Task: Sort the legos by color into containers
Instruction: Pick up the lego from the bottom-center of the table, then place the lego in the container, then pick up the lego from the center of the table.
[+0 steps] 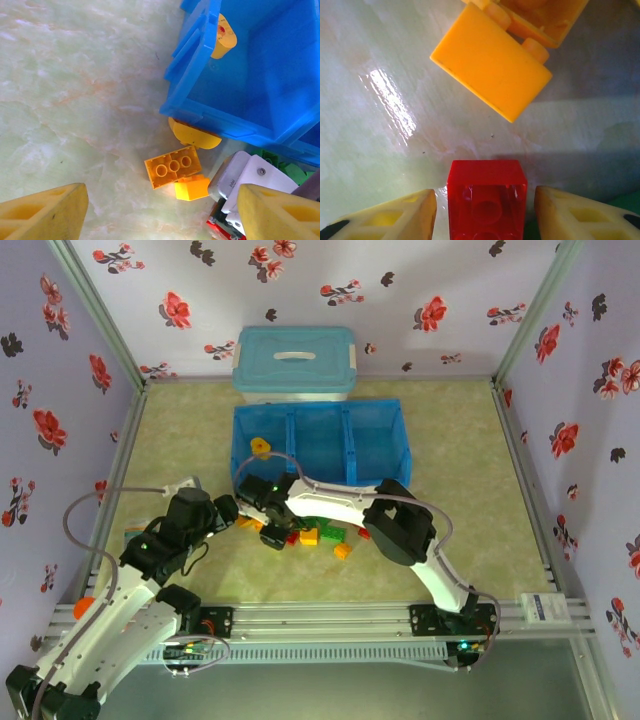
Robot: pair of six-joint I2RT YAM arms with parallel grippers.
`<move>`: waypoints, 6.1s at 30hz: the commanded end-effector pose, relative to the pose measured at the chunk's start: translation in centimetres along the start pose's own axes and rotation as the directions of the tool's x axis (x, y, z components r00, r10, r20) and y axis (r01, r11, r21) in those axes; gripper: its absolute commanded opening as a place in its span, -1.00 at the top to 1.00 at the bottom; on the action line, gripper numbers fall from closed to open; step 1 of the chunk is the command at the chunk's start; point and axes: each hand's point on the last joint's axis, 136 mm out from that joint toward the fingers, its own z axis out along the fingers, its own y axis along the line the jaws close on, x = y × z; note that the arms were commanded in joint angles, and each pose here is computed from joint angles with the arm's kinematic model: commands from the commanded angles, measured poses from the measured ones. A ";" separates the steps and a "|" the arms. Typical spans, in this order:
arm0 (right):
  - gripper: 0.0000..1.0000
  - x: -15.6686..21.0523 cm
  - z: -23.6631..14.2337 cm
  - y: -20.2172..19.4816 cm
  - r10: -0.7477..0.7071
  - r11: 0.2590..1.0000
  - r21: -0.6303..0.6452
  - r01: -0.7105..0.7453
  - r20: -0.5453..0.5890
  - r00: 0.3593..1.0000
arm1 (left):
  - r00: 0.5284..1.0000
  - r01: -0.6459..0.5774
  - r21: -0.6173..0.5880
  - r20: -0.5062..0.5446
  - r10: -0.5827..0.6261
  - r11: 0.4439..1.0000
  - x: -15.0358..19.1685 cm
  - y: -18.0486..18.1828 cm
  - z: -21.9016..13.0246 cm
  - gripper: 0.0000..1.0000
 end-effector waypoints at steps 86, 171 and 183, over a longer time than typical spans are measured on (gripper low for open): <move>-0.96 14.5 -18.1 -23.0 0.682 0.546 0.046 -0.837 0.555 0.476 | 0.790 -0.392 0.180 -0.435 0.431 0.902 14.8 -15.9 10.4 -0.59; -0.97 16.5 -16.9 -21.5 0.703 0.522 0.021 -0.853 0.556 0.444 | 0.810 -0.468 0.121 -0.338 0.480 0.875 10.3 -15.2 7.4 -0.24; -0.97 18.7 -15.6 -20.0 0.730 0.494 0.009 -0.869 0.539 0.420 | 0.827 -0.485 0.205 -0.208 0.522 0.850 4.3 -22.5 8.1 -0.25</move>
